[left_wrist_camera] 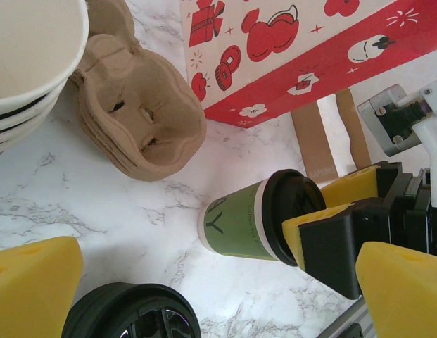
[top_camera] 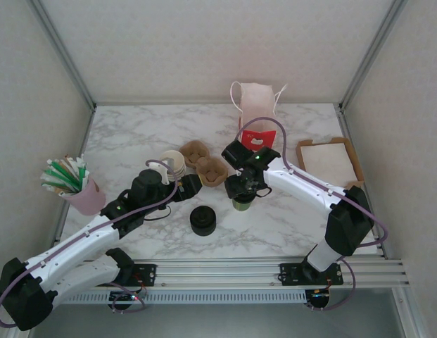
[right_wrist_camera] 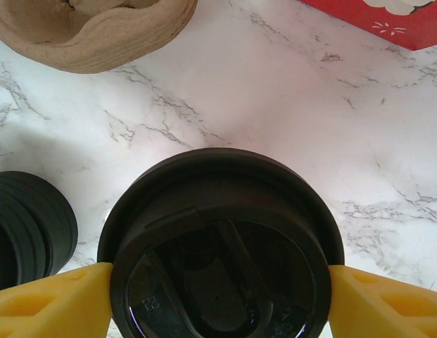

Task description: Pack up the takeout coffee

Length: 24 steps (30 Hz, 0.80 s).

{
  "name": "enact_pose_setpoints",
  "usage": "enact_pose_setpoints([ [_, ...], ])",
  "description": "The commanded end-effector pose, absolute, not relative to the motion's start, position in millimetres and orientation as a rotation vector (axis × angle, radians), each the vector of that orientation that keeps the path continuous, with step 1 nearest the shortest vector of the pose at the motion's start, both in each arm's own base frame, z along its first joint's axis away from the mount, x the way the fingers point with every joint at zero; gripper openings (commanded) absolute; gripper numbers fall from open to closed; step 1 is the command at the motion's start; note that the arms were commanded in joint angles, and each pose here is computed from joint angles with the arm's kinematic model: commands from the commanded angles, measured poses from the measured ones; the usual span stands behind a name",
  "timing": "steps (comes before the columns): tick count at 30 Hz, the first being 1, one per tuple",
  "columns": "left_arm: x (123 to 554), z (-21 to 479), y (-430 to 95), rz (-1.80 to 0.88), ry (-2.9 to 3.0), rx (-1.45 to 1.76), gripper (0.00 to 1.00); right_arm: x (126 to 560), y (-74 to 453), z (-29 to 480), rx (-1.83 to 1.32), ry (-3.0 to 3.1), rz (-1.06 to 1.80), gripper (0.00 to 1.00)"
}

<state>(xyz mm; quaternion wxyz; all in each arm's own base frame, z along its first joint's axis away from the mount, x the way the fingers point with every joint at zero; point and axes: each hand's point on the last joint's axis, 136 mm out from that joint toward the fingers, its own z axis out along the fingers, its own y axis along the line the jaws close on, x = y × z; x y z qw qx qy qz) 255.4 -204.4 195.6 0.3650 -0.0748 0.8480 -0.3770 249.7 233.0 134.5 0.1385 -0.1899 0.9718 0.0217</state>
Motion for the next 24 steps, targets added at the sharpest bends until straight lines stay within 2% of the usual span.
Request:
enact_pose_setpoints([
  [1, 256.9, 194.6, -204.7, -0.950, 2.171, -0.179, 1.00, 245.8, 226.7, 118.3, -0.532, 2.869, 0.031, 0.76],
  [24, 259.0, 191.7, -205.6, -0.942, 2.180, -0.180, 1.00, 230.3, 220.4, 91.4, -0.570, 2.943, 0.002, 0.75],
])
